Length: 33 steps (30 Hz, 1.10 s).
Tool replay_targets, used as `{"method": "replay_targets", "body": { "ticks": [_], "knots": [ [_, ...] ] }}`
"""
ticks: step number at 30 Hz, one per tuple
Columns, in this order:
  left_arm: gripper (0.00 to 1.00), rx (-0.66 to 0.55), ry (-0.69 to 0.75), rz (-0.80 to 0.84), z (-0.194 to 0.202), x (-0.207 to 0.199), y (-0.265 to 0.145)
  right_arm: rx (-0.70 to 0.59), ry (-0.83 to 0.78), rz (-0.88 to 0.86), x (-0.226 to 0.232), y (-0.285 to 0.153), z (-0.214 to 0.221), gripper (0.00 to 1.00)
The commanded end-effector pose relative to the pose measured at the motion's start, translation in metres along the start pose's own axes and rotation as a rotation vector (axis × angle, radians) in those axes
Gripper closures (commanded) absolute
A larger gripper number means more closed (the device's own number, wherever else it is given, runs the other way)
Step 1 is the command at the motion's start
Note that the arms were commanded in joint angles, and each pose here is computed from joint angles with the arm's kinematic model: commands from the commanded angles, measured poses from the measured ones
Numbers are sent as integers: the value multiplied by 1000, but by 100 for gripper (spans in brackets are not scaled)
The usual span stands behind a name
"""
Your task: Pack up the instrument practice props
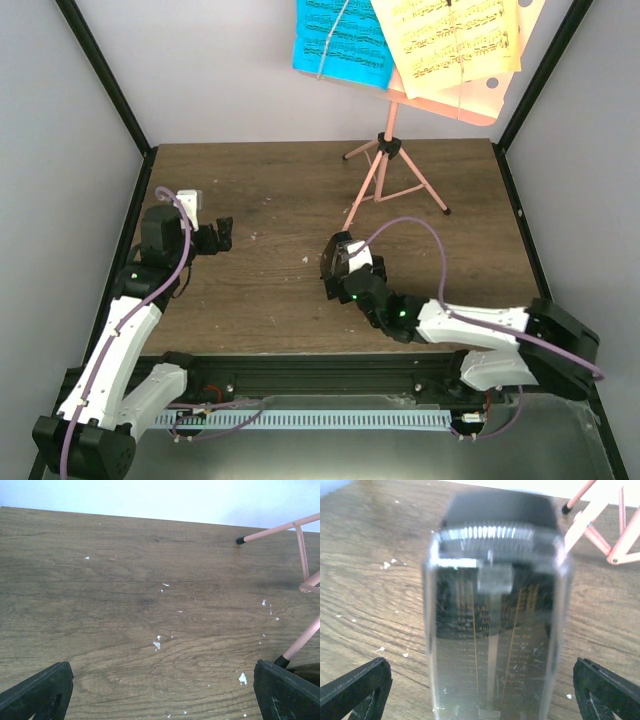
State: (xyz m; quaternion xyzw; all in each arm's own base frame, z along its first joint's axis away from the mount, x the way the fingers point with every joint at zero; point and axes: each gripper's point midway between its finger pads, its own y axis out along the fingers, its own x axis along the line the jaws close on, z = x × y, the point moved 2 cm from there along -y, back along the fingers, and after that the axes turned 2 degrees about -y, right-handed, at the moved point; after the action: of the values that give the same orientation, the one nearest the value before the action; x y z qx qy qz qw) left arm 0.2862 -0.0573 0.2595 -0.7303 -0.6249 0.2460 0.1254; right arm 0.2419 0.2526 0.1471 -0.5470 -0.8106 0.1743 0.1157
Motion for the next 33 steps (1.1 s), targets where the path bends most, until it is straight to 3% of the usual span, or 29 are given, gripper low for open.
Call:
{"method": "replay_targets", "body": {
  "ticks": [1, 7, 10, 12, 19, 23, 26, 29, 33],
  "knots": [
    [0, -17, 9, -7, -3, 2, -1, 4, -43, -91, 0, -27, -17, 0],
    [0, -50, 8, -59, -9, 9, -6, 2, -73, -334, 11, -81, -43, 0],
    [0, -99, -17, -179, -22, 23, -18, -37, -43, -361, 8, -97, -68, 0],
    [0, -139, -37, -165, -31, 18, -27, -82, -4, -368, 3, -102, -88, 0],
    [1, -183, -5, 282, -48, -78, -37, -130, 256, -348, -74, -78, -130, 0],
    [0, -95, 203, 512, -48, -152, -30, -9, 442, -327, -129, -46, -101, 0],
    [0, 53, 325, 775, -25, -206, -21, 44, 581, -295, -159, -39, -72, 0],
    [0, 109, 437, 934, -9, -237, -20, 17, 591, -260, -164, -45, -57, 0],
    [0, 208, 518, 1016, 12, -263, 5, -3, 561, -284, -156, -56, -50, 0]
  ]
}}
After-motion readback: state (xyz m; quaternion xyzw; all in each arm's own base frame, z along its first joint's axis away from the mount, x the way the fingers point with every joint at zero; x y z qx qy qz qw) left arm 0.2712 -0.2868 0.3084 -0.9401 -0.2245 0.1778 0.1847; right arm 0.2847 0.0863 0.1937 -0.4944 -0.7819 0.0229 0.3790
